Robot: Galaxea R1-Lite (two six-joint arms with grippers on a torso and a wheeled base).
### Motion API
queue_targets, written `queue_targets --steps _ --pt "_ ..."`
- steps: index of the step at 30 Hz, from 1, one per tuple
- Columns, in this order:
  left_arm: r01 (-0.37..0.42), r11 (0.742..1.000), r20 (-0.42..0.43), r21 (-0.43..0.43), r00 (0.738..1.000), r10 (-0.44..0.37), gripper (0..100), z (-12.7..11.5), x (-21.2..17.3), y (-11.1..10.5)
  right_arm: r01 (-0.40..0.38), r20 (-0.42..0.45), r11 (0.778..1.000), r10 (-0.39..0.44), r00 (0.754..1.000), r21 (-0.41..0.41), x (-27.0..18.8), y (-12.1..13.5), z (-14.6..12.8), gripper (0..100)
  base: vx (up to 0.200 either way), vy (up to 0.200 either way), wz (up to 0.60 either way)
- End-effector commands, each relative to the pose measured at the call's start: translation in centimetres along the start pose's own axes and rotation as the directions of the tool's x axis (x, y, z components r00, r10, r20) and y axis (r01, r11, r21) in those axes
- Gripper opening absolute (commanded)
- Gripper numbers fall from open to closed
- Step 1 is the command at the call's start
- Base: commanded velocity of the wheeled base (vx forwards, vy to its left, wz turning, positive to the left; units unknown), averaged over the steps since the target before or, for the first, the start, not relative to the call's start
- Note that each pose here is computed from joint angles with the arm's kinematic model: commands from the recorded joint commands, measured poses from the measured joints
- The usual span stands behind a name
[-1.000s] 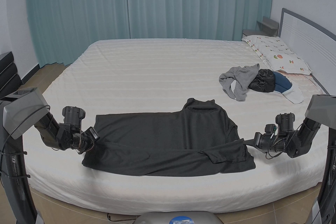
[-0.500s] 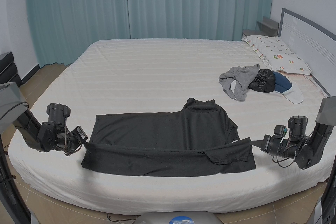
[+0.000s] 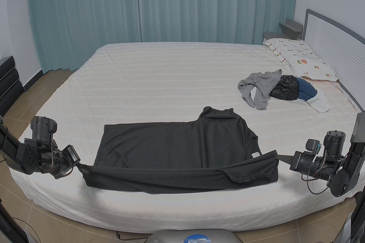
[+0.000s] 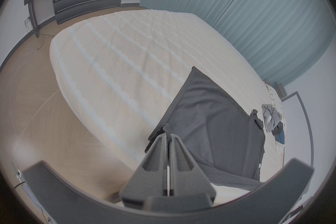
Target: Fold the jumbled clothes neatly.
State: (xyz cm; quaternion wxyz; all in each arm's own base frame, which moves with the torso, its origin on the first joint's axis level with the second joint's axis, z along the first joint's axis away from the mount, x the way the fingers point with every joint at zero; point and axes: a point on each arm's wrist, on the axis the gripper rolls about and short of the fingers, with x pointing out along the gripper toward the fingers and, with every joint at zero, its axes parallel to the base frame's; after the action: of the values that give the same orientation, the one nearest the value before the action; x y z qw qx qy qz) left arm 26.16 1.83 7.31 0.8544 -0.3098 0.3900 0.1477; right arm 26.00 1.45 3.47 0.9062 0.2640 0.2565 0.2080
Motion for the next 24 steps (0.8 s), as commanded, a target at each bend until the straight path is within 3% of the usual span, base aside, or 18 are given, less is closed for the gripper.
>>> queue_targets --steps 1,24 --pt "0.007 1.0 0.005 0.012 1.0 -0.007 0 -0.3 -1.4 0.1 -0.003 -0.001 1.0 0.003 1.0 -0.002 -1.1 0.4 -0.8 0 0.0 0.0 0.0" --pt "-0.015 0.999 -0.094 0.051 0.995 0.02 0 -2.1 -1.3 1.1 0.028 -0.04 0.999 -0.027 0.999 0.024 -3.7 0.8 -2.9 0 0.0 0.0 0.0"
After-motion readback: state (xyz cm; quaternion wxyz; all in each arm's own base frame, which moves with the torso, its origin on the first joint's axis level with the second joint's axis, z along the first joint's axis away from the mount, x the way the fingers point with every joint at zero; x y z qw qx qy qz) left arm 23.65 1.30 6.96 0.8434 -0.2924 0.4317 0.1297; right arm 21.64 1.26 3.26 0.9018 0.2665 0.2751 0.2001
